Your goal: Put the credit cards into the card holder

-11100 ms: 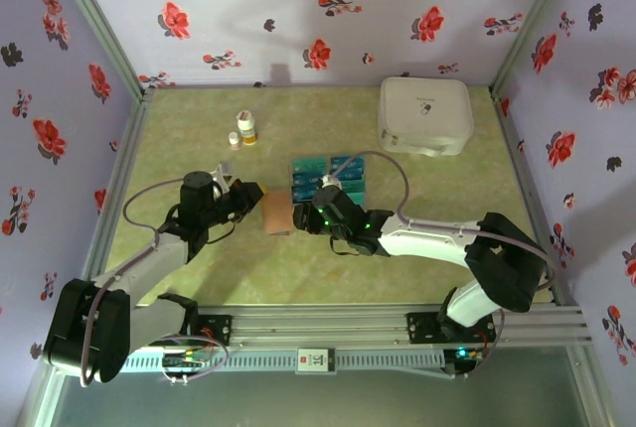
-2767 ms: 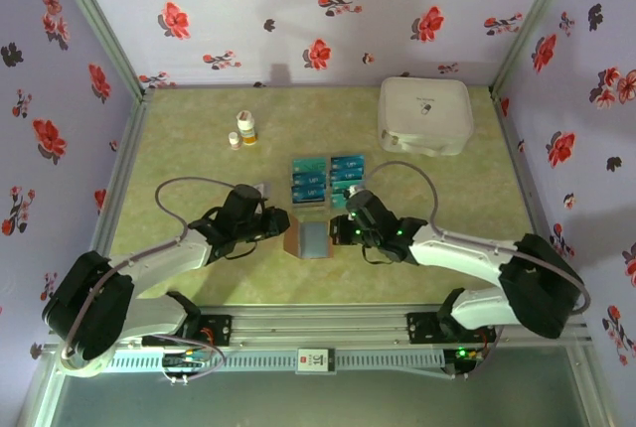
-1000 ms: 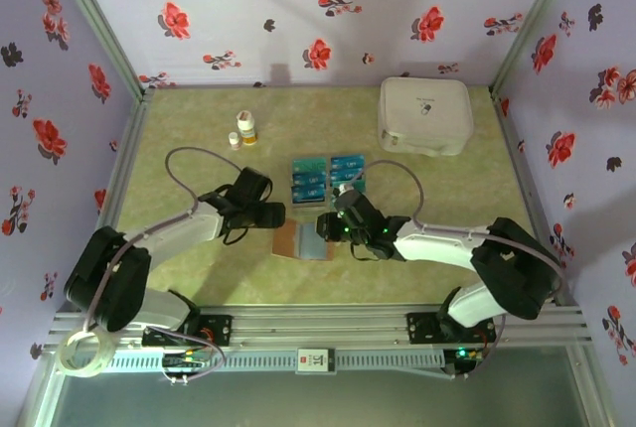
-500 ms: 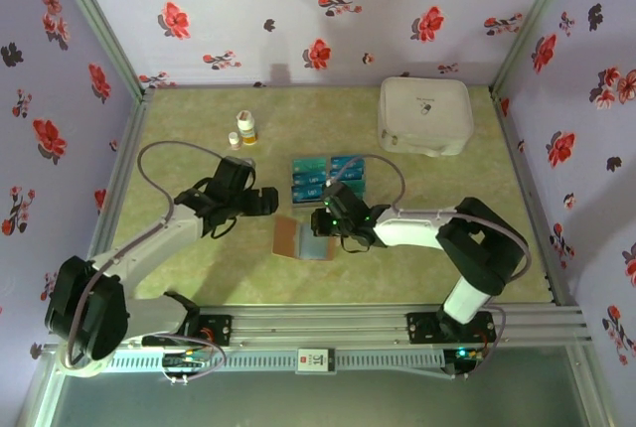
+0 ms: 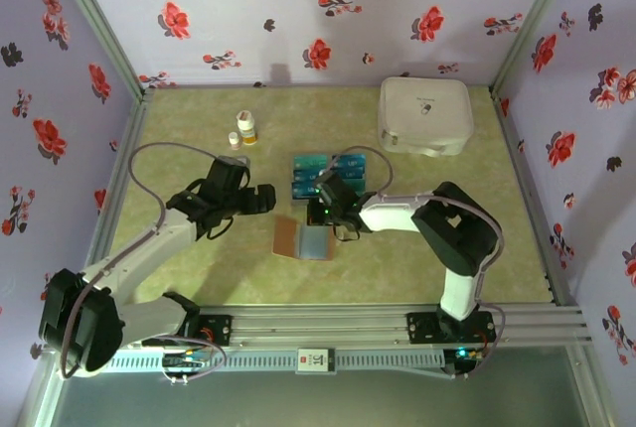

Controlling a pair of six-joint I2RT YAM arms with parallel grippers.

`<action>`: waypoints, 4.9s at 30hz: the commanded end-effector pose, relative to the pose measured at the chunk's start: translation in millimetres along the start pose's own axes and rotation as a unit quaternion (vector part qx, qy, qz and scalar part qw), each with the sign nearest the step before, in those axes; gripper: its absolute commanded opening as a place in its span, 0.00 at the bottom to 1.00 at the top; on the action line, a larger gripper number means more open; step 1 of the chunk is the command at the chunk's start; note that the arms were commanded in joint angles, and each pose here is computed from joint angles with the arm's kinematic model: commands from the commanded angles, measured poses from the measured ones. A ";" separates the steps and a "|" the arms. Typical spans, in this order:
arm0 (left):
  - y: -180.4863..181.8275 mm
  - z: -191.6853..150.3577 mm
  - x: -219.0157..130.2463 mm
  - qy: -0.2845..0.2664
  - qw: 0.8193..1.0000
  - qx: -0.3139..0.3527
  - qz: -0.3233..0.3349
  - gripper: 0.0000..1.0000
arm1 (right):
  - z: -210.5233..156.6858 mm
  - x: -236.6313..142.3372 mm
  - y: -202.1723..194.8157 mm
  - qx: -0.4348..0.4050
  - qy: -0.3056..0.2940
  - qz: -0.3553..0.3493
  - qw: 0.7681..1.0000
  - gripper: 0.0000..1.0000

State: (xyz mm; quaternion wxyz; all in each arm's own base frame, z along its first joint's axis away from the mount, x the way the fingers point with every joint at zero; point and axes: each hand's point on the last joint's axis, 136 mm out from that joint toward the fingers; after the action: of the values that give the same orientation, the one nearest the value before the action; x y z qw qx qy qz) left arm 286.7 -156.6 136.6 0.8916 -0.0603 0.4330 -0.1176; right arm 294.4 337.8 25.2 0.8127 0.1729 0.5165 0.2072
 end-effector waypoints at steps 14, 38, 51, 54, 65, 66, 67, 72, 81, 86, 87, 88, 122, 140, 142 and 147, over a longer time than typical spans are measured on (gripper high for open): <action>2.4 0.6 -14.6 -0.006 1.000 -0.022 -0.007 0.91 | 59.4 19.7 -8.3 -0.012 0.002 -0.018 1.000 0.05; -91.5 -26.1 2.2 0.033 0.984 -0.041 -0.171 0.91 | -5.6 -75.3 -6.7 0.031 -0.036 0.002 0.999 0.52; -76.1 -61.1 26.6 0.083 0.992 0.025 -0.087 0.45 | -31.1 -76.2 -14.6 0.075 -0.022 0.038 0.996 0.44; -78.6 -65.0 28.5 0.088 0.992 0.032 -0.087 0.42 | -31.1 -75.5 -9.9 0.076 -0.019 0.046 0.996 0.44; -62.3 -76.4 35.4 0.102 0.992 0.064 -0.044 0.35 | -32.9 -79.6 21.6 0.062 -0.013 0.071 0.995 0.41; -61.1 -78.2 36.6 0.104 0.991 0.068 -0.042 0.35 | -35.0 -78.9 24.3 0.061 -0.011 0.072 0.996 0.41; -59.7 -80.4 38.1 0.107 0.991 0.072 -0.039 0.35 | -37.1 -77.7 26.9 0.059 -0.011 0.071 0.996 0.41; -53.6 -91.3 47.4 0.118 0.990 0.077 -0.029 0.34 | -47.1 -64.8 30.3 0.065 -0.005 0.065 0.996 0.39; -46.8 -112.8 60.5 0.136 0.987 0.077 -0.020 0.28 | -49.2 -49.6 6.3 0.064 -0.014 0.010 0.998 0.38; -44.7 -123.9 65.4 0.142 0.987 0.073 -0.018 0.26 | -51.7 -48.3 0.3 0.062 -0.013 0.001 0.998 0.38; -44.9 -125.7 65.8 0.143 0.987 0.073 -0.019 0.26 | -51.9 -48.2 -0.4 0.062 -0.013 0.000 0.998 0.38; -44.7 -127.1 66.4 0.143 0.987 0.071 -0.019 0.26 | -51.9 -48.3 -0.6 0.060 -0.013 -0.001 0.998 0.39; -64.1 -119.7 66.3 0.094 0.991 0.069 -0.072 0.45 | -56.9 -24.2 -7.7 0.074 0.030 0.026 0.996 0.37; -73.9 -106.2 41.0 -0.001 0.985 0.085 -0.151 0.49 | -55.2 -21.4 9.9 0.120 0.028 0.081 0.989 0.36; -73.4 -107.6 42.1 0.002 0.985 0.087 -0.150 0.49 | -53.1 -22.5 12.1 0.119 0.025 0.084 0.989 0.35; -71.2 -112.6 46.5 0.010 0.985 0.087 -0.145 0.48 | -40.6 -34.3 8.7 0.084 0.009 0.051 0.995 0.35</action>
State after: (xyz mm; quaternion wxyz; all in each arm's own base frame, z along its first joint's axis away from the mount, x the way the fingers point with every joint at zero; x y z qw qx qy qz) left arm 217.8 -236.3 51.6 0.8643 -0.0563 0.4182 -0.2737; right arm 239.3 339.4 34.1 0.7643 0.2911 0.5325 0.2181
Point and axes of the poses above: each hand's point on the last joint's axis, 136 mm out from that joint toward the fingers, its own x axis out along the fingers, its own y axis along the line the jaws close on, z = x × y, and after that the axes turned 4 degrees about x, right-handed
